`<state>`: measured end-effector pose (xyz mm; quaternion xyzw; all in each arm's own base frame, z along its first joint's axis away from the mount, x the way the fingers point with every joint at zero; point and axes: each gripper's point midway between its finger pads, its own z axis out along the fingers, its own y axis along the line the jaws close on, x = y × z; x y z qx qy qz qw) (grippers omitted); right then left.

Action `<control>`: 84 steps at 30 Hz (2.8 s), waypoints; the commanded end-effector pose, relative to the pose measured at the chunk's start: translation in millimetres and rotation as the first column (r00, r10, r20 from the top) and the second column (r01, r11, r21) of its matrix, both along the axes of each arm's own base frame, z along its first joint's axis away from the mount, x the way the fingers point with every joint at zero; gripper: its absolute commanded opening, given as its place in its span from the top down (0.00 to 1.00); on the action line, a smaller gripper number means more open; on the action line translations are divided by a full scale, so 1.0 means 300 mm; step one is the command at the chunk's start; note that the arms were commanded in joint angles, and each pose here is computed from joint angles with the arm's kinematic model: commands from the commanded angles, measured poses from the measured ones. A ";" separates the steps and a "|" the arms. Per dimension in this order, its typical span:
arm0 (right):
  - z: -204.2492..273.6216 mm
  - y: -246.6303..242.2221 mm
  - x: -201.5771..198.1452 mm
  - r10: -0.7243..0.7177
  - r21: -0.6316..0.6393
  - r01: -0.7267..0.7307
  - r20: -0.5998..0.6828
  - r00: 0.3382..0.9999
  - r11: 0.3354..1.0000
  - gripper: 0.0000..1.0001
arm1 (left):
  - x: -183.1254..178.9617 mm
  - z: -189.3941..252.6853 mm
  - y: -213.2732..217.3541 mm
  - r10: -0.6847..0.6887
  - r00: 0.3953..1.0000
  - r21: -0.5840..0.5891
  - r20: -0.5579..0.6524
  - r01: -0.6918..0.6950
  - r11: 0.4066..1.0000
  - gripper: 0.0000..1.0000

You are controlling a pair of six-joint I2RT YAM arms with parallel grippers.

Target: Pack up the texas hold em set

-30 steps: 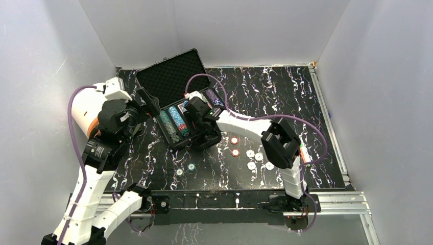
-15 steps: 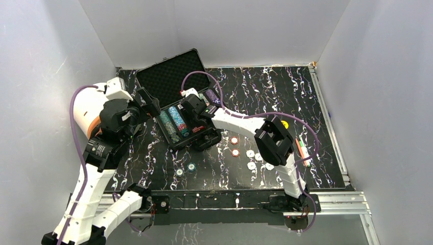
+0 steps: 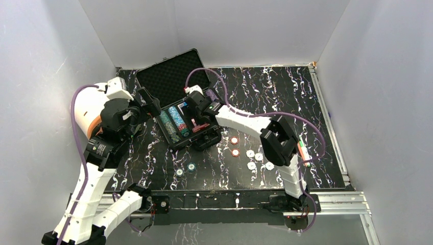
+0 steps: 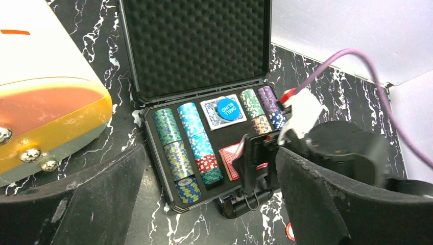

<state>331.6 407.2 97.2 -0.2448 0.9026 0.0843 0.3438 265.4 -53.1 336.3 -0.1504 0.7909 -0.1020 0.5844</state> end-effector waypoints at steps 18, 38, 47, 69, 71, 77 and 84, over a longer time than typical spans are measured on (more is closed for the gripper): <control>0.102 -1.081 0.096 -0.726 0.061 0.725 0.001 0.687 0.686 0.10 | 0.001 -0.034 -0.023 -0.022 0.999 -0.024 -0.029 0.022 0.999 0.01; -0.232 -1.346 0.098 -0.852 -0.073 0.857 -0.173 0.493 0.511 0.20 | 0.002 -0.046 -0.034 -0.034 0.999 -0.035 -0.038 0.033 0.999 0.02; -0.322 -1.355 0.094 -0.830 -0.128 0.829 -0.223 0.511 0.545 0.33 | 0.007 -0.045 -0.032 -0.029 0.999 -0.030 -0.040 0.028 0.999 0.02; 0.086 -0.901 0.120 -0.617 0.178 0.634 -0.149 0.773 0.752 0.46 | 0.010 -0.042 -0.029 -0.020 0.999 -0.034 -0.035 0.019 0.999 0.02; 0.134 -0.778 0.102 -0.559 0.225 0.575 -0.136 0.818 0.787 0.46 | 0.010 -0.044 -0.031 -0.022 0.999 -0.035 -0.037 0.021 0.999 0.02; 0.216 -0.401 0.024 -0.357 0.302 0.365 -0.084 0.930 0.881 0.45 | 0.009 -0.041 -0.030 -0.020 0.999 -0.040 -0.033 0.019 0.999 0.02; 0.205 -0.145 0.014 -0.202 0.226 0.197 0.000 0.979 0.954 0.45 | 0.001 -0.037 -0.025 -0.019 0.999 -0.038 -0.028 0.018 0.999 0.02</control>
